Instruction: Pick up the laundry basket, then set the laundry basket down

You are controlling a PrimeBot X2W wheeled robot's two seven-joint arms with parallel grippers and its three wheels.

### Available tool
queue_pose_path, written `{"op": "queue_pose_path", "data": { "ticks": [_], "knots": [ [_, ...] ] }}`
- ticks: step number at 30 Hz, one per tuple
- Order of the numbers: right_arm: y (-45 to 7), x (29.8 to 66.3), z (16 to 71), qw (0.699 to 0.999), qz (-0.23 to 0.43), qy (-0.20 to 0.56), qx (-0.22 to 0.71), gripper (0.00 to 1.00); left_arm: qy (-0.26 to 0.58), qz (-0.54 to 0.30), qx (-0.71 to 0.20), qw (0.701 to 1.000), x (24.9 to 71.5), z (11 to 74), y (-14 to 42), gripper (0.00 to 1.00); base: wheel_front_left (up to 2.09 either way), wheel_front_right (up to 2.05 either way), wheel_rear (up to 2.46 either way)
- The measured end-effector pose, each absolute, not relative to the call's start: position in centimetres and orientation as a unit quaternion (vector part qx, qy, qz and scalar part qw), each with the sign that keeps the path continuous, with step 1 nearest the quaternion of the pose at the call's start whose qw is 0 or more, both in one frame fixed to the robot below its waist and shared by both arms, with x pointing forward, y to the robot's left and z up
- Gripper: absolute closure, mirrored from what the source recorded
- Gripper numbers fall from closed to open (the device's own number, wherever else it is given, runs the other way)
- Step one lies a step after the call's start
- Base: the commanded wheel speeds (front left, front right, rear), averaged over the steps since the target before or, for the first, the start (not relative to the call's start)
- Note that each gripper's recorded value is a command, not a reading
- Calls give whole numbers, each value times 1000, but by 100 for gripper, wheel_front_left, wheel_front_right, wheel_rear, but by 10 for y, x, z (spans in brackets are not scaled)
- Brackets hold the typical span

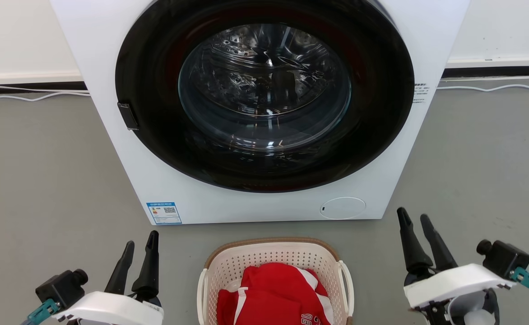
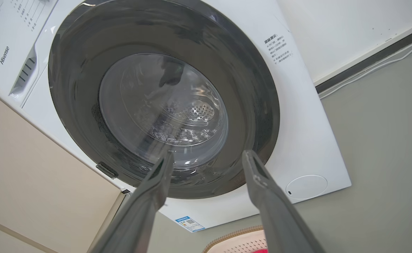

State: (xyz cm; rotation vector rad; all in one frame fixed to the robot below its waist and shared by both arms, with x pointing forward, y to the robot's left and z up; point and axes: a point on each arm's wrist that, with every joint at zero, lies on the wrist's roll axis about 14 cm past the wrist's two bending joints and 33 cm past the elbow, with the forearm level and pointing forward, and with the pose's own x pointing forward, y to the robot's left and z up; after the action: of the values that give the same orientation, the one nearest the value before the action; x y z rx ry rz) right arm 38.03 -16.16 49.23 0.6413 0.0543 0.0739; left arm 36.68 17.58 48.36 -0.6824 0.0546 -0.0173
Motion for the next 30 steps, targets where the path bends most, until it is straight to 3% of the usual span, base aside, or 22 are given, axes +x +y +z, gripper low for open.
{"op": "queue_pose_path", "data": {
  "ticks": [30],
  "knots": [
    [-152,383,504,988,67,-12,135,0,-23,-48,-181,982,373,507,164,0,0,0,0]
  ]
}}
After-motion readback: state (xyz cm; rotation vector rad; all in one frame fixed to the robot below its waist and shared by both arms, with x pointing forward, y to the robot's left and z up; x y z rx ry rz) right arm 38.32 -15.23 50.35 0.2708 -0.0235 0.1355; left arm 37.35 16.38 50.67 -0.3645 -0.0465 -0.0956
